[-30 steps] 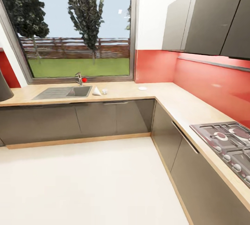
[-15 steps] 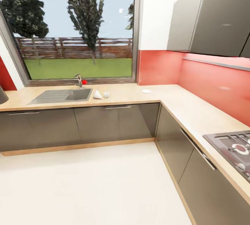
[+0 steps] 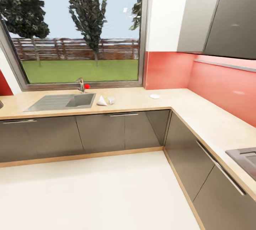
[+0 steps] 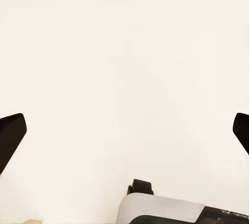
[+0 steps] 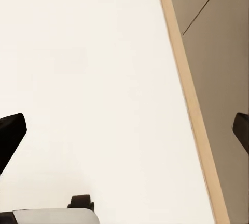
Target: Set up a coffee station on the kitchen countertop: keep the coffee maker on the countertop, move the bottle of coffee from the kitchen shelf to the counter next to the coffee maker, place a paper coffee filter on top of the coffee maker, put the saucer next to the coffee maker with the coffee cup on the saucer, and place the electric kettle next to the coffee maker.
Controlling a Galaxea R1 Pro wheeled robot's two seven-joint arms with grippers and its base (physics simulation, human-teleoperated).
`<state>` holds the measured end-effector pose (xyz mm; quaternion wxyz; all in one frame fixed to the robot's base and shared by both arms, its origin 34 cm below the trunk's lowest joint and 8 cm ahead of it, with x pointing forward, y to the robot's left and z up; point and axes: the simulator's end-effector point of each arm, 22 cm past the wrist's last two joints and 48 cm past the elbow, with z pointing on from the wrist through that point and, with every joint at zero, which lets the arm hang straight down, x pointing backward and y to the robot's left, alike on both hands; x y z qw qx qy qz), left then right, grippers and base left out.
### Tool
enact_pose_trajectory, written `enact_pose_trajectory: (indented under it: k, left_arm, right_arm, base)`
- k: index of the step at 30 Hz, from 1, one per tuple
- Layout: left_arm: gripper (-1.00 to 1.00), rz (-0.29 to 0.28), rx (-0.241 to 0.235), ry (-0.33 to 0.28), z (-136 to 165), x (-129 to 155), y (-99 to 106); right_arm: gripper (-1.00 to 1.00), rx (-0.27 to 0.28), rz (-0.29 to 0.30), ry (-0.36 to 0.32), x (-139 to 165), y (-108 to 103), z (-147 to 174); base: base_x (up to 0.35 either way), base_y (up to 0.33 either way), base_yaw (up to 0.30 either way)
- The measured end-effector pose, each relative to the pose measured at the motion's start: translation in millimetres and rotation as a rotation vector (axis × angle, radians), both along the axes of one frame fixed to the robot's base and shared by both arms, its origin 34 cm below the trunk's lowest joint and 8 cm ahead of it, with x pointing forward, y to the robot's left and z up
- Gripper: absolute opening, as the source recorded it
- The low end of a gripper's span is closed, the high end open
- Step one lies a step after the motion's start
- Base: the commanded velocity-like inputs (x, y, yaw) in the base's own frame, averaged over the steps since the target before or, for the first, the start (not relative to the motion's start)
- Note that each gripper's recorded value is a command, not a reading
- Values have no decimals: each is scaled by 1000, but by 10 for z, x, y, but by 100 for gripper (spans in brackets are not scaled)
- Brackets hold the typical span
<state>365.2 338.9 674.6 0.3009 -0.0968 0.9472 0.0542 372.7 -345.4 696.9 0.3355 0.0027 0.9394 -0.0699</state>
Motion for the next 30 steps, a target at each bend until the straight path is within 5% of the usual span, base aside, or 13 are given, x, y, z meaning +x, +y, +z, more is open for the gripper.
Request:
enact_pose_trajectory:
  k: [9,14,19,30]
  left_arm:
    - [100,0,0,0,0,0,0]
    - [100,1,22,87,-126,-383,167]
    - [100,42,-2,69,-135,-431,54]
    - [100,38,4,53,-126,-437,60]
  right_arm:
    - [100,0,0,0,0,0,0]
    - [100,22,-15,-30,266,201,73]
    - [100,56,-3,-56,393,389,90]
    - [100,127,40,-133,705,757,210]
  base:
    - [296,88,0]
    - [12,0,0]
    - [236,0,0]
    - [318,137,0]
